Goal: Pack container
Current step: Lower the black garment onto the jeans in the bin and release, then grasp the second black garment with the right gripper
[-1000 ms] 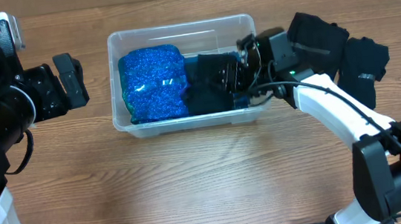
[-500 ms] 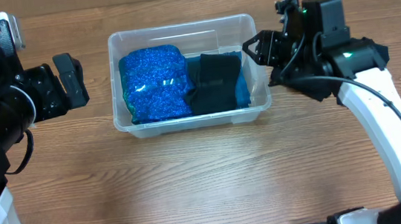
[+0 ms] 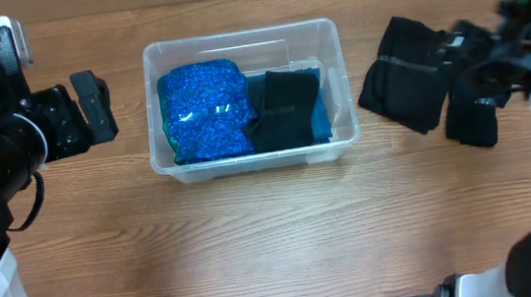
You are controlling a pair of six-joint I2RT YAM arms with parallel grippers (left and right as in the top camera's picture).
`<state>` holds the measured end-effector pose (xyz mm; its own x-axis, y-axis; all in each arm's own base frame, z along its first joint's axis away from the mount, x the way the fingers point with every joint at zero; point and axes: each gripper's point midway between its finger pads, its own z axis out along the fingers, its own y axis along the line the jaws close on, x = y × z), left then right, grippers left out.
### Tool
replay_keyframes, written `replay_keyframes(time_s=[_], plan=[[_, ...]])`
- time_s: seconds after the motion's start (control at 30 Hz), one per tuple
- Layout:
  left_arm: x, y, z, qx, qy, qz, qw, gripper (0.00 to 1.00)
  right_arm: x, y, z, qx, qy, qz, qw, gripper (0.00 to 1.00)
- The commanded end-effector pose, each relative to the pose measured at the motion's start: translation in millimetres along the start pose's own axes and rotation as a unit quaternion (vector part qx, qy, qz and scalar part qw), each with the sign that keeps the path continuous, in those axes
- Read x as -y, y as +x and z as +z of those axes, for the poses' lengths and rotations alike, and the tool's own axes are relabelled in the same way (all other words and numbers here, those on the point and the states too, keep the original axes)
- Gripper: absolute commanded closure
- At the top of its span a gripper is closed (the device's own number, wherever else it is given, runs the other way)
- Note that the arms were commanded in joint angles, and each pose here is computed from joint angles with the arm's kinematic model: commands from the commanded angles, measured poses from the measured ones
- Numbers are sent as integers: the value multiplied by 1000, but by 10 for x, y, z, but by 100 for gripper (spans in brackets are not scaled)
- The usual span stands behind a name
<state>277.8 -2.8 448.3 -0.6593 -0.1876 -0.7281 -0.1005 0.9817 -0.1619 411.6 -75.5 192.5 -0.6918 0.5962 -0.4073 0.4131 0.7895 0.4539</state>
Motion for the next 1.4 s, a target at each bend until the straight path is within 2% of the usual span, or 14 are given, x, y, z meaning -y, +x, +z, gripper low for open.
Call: replay_keyframes(time_s=[0.0, 0.13, 0.23, 0.57, 0.6, 0.67, 0.77, 0.83, 0.93, 1.07, 1.13, 1.2, 1.23, 1.37], plan=[[5, -11, -27, 5, -1, 11, 1000, 0, 528, -187, 151, -8, 12, 59, 998, 3], [5, -11, -27, 5, -1, 11, 1000, 0, 1156, -220, 371, -26, 43, 111, 993, 2], [5, -11, -27, 5, -1, 11, 1000, 0, 1402, -181, 569, -43, 40, 125, 990, 2], [5, -11, -27, 5, -1, 11, 1000, 0, 1571, 21, 1176, -90, 9, 123, 988, 3], [5, -12, -27, 6, -1, 11, 1000, 0, 1602, 72, 1231, -98, 11, 127, 987, 7], [5, -11, -27, 5, -1, 11, 1000, 0, 1646, 154, 1311, -112, 11, 134, 985, 22], [5, -12, -27, 6, -1, 11, 1000, 0, 1639, 189, 1306, -120, 10, 138, 983, 55], [5, -11, -27, 5, -1, 11, 1000, 0, 1595, 168, 1240, -118, 8, 137, 983, 67], [5, -11, -27, 5, -1, 11, 1000, 0, 1446, 79, 1049, -106, -7, 131, 986, 74], [5, -11, -27, 5, -1, 11, 1000, 0, 1011, -112, 546, -66, -39, 99, 992, 87], [5, -12, -27, 6, -1, 12, 1000, 0, 741, -165, 287, -46, -58, 81, 994, 89], [5, -11, -27, 5, -1, 11, 1000, 0, 319, -171, -48, -23, -90, 48, 994, 93], [6, -11, -27, 5, -1, 12, 1000, 0, -62, -107, -305, -9, -119, 10, 993, 93], [5, -11, -27, 5, -1, 11, 1000, 0, -821, 201, -672, -2, -172, -61, 983, 94]])
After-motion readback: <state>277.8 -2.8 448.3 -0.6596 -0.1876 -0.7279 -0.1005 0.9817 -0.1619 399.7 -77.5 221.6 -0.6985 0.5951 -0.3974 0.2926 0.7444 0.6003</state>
